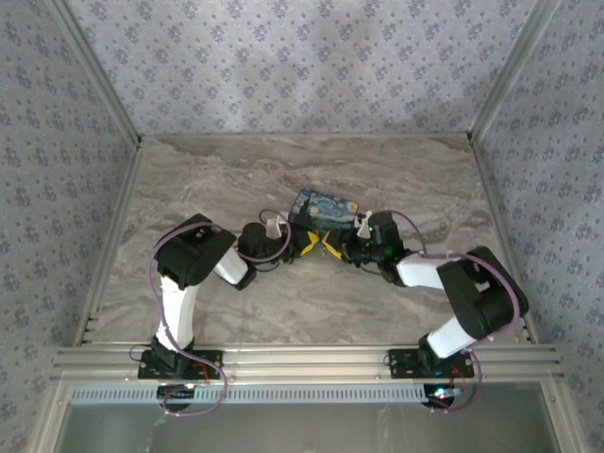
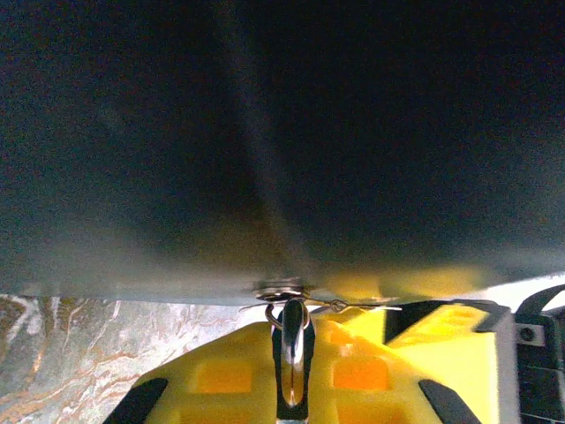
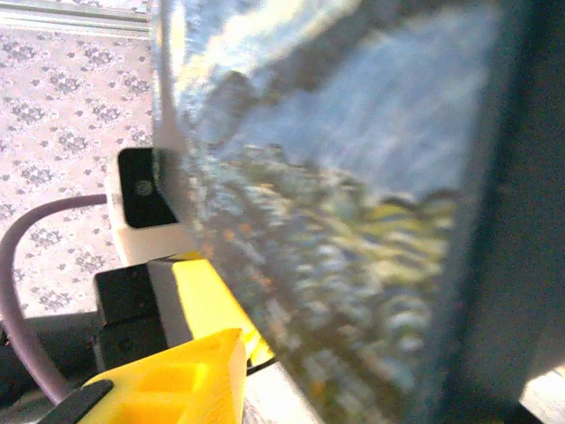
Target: Unlock the padlock with the key
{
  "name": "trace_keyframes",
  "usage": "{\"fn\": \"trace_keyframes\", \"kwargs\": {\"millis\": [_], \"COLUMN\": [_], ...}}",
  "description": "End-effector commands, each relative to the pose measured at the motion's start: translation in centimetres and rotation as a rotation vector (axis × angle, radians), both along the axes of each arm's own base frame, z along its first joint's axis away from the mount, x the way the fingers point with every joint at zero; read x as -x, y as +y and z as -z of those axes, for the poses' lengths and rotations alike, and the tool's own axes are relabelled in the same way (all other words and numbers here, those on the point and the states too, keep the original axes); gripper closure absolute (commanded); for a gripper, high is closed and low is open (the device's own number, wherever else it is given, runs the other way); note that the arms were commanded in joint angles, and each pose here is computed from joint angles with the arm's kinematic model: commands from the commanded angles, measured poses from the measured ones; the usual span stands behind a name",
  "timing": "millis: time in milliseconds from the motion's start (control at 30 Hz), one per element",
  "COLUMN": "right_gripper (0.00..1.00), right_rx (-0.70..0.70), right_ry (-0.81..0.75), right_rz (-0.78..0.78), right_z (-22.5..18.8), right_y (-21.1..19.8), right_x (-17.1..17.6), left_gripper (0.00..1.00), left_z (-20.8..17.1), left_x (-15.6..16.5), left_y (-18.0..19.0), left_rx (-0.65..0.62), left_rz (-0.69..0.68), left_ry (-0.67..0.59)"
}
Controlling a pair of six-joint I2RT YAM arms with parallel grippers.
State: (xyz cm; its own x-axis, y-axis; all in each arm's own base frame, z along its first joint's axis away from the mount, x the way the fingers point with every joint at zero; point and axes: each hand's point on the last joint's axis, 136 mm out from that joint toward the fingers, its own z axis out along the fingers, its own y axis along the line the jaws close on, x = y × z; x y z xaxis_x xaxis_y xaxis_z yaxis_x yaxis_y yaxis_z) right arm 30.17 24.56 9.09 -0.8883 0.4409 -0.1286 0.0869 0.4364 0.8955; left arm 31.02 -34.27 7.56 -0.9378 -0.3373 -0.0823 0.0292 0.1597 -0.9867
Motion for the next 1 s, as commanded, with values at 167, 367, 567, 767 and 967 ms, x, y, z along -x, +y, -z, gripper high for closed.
{"fn": "trace_keyframes", "kwargs": {"millis": [167, 367, 567, 767, 967], "right_gripper": [0.68, 0.71, 0.68, 0.64, 0.6], "right_rx": [0.313, 0.569, 0.723, 0.831, 0.918], "right_ry": [-0.035, -0.153, -0.246, -0.307, -0.365], "right_rz": [-0.139, -0.26, -0.326, -0.382, -0.402], "right_z": [0.6, -0.2, -0.6, 0.1, 0.1], "right_y": [-1.9, -2.4, -1.6, -0.6, 0.5], "right_x": [2.7, 3.3, 2.6, 1.7, 0.8], "left_gripper": [1.0, 1.0, 1.0, 1.0, 1.0], "left_z": [-2.3, -2.0, -2.3, -2.8, -3.1], "left_x": [0.1, 0.3, 0.2, 0.3, 0.4], "left_y": [-0.7, -0.7, -1.1, -1.2, -1.2], "left_rx": [0.032, 0.024, 0.033, 0.041, 0.054], "left_rz": [0.027, 0.031, 0.039, 0.049, 0.054], "left_ry": [-0.085, -0.076, -0.072, -0.072, -0.072]}}
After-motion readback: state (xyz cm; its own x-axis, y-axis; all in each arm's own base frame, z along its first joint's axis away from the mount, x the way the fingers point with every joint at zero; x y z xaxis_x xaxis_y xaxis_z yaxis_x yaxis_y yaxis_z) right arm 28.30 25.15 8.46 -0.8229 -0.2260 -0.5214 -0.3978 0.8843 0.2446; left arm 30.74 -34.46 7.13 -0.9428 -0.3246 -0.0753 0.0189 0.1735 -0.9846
